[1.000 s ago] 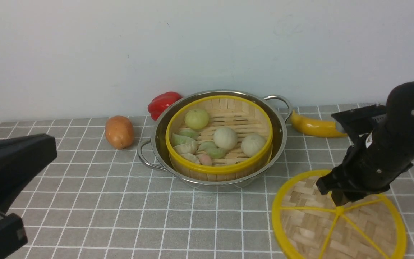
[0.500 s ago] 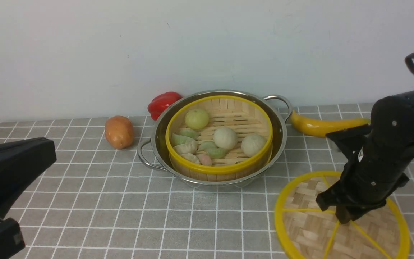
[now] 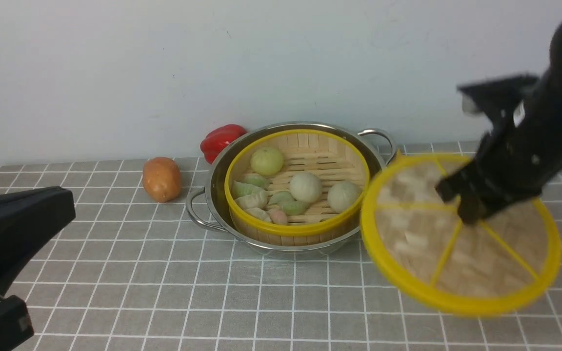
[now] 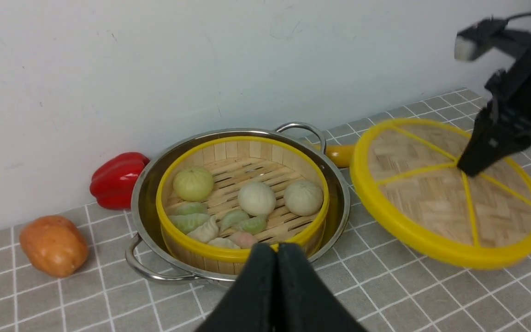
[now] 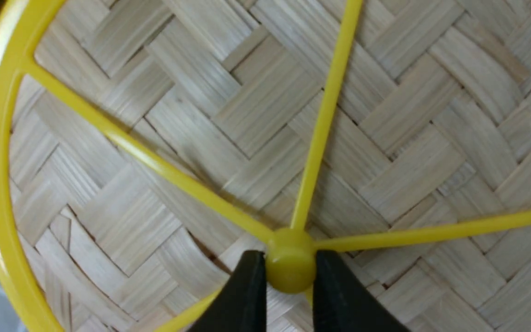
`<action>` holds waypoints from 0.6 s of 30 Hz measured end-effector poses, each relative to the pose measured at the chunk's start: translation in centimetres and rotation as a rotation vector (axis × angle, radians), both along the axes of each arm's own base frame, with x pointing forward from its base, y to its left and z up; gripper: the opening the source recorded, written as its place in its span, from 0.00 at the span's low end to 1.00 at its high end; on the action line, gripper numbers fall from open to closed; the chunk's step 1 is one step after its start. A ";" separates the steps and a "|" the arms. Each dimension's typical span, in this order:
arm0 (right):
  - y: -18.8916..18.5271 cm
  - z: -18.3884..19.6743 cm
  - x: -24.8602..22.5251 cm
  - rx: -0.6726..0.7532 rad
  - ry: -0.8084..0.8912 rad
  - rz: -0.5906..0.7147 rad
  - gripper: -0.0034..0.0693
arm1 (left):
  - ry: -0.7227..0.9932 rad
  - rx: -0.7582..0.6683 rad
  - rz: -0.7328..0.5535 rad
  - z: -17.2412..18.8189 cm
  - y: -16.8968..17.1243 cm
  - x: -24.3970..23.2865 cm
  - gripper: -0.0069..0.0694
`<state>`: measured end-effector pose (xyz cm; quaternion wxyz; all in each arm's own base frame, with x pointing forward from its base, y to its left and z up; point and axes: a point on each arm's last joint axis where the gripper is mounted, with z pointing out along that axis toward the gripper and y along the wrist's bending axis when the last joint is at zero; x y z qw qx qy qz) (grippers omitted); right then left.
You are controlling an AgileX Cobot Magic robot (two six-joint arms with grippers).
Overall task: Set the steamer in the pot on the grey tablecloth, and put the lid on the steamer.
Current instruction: 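Place the bamboo steamer lid onto the steamer basket in the pot with the right gripper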
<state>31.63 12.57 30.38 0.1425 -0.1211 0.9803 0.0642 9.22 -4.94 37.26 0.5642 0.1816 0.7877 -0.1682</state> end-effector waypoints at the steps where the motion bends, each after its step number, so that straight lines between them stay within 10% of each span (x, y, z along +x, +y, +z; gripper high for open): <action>1: 0.8 0.9 0.6 0.013 -0.034 0.015 0.24 | -0.001 0.002 0.001 0.0 0.0 0.0 0.06; 18: 12.5 -1.2 10.5 0.130 -0.165 0.133 0.24 | 0.015 0.019 -0.005 -0.2 0.0 -0.1 0.06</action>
